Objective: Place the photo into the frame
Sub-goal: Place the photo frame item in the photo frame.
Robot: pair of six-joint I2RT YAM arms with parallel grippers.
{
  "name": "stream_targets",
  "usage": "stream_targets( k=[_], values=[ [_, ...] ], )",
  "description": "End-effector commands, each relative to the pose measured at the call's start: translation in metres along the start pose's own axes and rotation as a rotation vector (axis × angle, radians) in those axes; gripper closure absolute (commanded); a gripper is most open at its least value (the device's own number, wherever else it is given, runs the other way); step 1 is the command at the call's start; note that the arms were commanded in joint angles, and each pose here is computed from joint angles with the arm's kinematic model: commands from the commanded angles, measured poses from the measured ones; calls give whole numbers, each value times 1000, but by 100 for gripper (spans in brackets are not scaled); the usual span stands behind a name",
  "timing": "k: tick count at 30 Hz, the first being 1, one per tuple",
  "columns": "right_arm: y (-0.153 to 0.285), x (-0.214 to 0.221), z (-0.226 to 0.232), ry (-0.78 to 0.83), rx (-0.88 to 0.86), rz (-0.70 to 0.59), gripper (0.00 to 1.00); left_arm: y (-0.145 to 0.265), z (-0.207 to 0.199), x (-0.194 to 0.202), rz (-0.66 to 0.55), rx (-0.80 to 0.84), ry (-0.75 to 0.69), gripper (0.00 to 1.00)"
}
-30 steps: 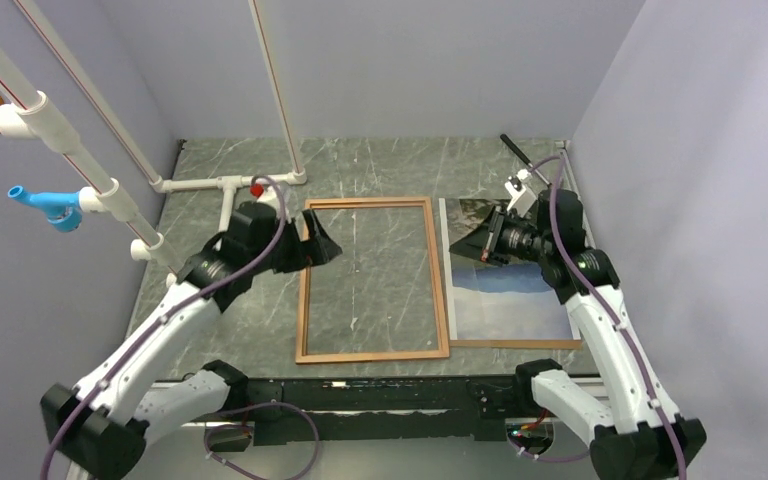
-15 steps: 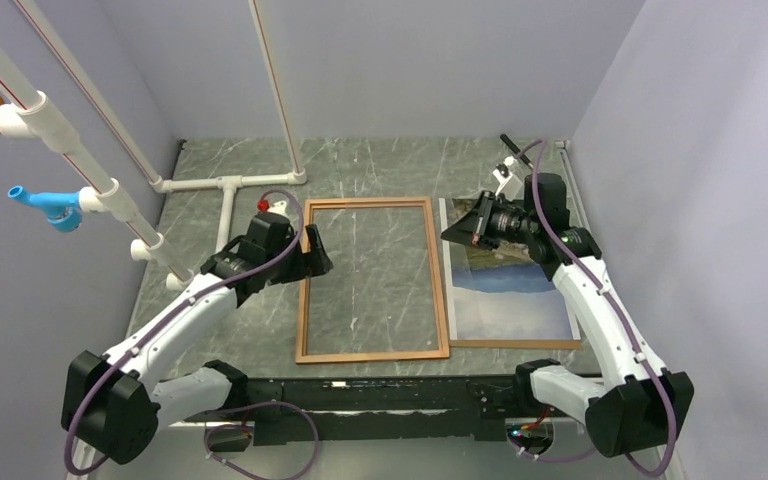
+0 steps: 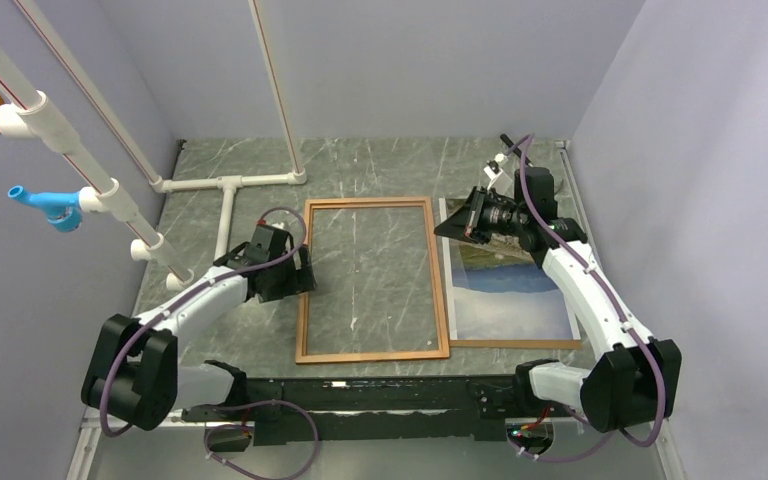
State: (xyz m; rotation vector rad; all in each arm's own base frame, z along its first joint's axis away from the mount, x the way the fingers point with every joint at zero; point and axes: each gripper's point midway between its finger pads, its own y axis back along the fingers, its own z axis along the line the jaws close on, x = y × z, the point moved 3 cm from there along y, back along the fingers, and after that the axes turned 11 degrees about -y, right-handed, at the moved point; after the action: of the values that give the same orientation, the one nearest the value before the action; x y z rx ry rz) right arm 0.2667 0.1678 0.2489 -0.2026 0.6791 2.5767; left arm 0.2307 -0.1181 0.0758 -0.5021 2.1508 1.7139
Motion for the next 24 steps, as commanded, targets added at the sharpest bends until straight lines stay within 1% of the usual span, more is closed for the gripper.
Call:
stream_targets(
  k=[1,4,6,8,10,11,12,18,20,24],
  values=[
    [-2,-10,15,31,-74,-15,100,-12,0,-1,-18,35,-41,18],
    [-2,-13,19,36,-79,-16,100,-19,-3,4,-18,69,-28,22],
    [-1,-16,22,39,-82,-17,100,-22,-2,7,-10,68,-19,28],
    [-1,-17,25,40,-89,-14,100,-24,0,10,-6,56,-16,36],
    [1,-18,30,45,-98,-19,100,-24,0,9,-7,58,-25,57],
    [2,-18,31,47,-101,-23,100,-25,0,8,-5,57,-30,64],
    [3,-18,32,47,-102,-26,100,-26,0,9,2,59,-32,66],
    [2,-16,30,39,-105,-15,100,-30,2,20,31,58,0,70],
    [1,-15,29,35,-111,-15,100,-28,1,23,22,70,8,71],
    [1,-13,29,22,-130,-23,100,-22,5,29,24,46,32,76]
  ],
)
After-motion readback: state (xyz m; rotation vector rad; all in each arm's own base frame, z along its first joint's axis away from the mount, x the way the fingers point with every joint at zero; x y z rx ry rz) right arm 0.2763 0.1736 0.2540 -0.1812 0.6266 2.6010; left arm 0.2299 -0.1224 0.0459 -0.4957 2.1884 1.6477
